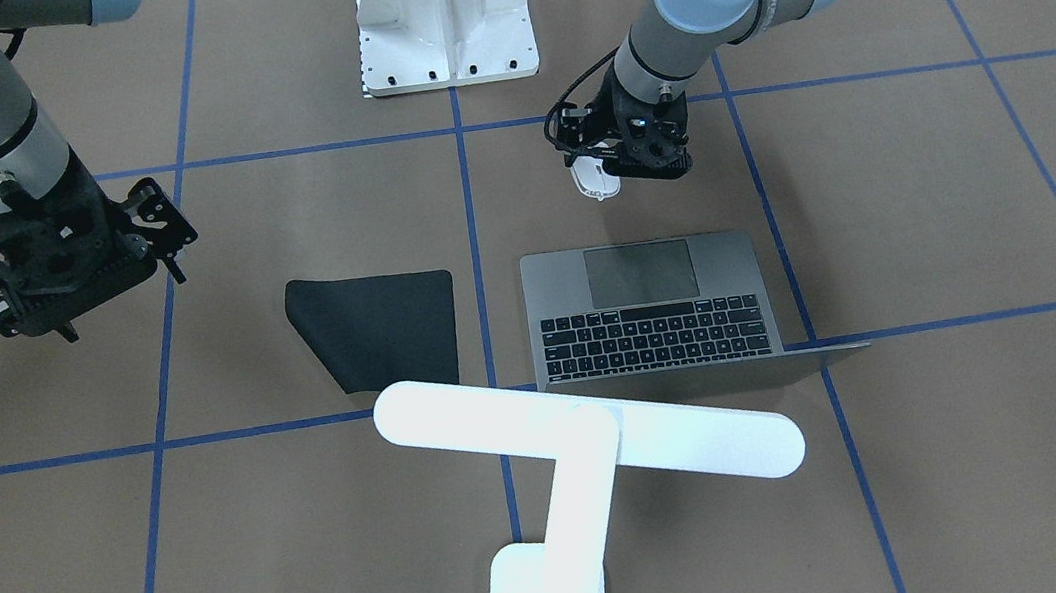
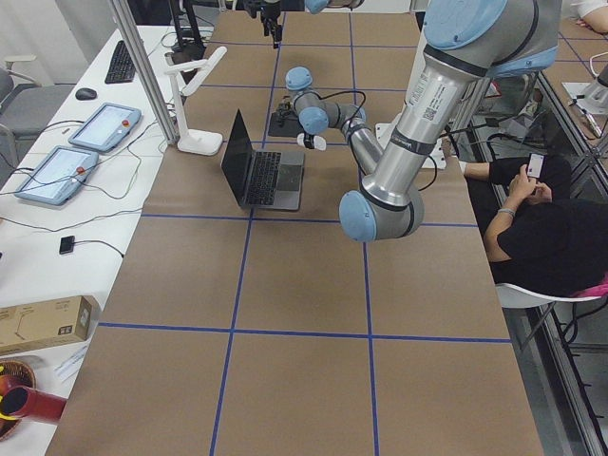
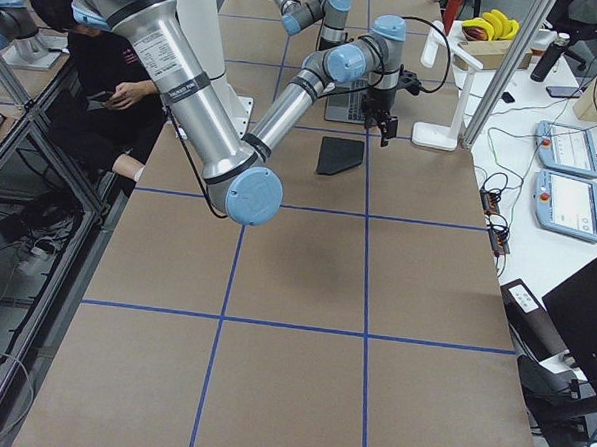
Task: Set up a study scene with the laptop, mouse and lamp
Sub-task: 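Carry the white mouse over the laptop toward the black mousepad, then lower the mouse onto the mousepad and open the left gripper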
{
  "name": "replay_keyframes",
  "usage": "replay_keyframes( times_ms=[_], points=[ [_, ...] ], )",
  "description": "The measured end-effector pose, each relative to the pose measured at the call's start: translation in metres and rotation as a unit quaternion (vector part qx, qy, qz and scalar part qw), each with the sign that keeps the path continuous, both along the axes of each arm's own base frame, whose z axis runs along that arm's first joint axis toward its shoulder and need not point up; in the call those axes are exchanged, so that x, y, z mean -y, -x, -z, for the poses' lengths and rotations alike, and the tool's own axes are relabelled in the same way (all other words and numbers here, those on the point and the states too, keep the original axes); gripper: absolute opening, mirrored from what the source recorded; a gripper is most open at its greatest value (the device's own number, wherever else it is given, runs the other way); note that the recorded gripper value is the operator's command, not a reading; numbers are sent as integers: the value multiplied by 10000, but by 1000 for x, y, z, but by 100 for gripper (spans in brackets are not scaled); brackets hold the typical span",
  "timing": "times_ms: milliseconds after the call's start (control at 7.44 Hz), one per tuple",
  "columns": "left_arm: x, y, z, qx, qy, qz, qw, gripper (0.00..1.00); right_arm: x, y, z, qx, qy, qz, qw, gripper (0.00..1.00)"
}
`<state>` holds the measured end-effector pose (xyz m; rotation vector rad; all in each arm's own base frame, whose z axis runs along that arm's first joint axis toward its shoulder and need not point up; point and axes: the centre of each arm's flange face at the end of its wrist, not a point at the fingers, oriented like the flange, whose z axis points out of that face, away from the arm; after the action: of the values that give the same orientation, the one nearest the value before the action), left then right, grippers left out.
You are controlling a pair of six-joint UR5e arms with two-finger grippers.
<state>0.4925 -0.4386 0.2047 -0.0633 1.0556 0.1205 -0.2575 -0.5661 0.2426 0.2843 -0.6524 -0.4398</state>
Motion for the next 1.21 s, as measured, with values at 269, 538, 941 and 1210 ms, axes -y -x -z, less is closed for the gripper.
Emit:
replay_keyframes(
  times_ms=[269,538,941,1210],
  points=[
    [27,-34,45,-48,-30,31,10000,56,8,-18,-21,-1,35,-163,9999,100],
    [57,-74,89,16,-4,119,9999,56,13,-34,-32,-16,126,-288,9995,100],
    [96,-122,127,115,-154,419,9989,57,13,-39,-43,-40,216,-317,9993,100],
    [101,-144,132,73,-268,479,9985,61,13,-41,-48,-64,262,-341,9991,100]
  ],
)
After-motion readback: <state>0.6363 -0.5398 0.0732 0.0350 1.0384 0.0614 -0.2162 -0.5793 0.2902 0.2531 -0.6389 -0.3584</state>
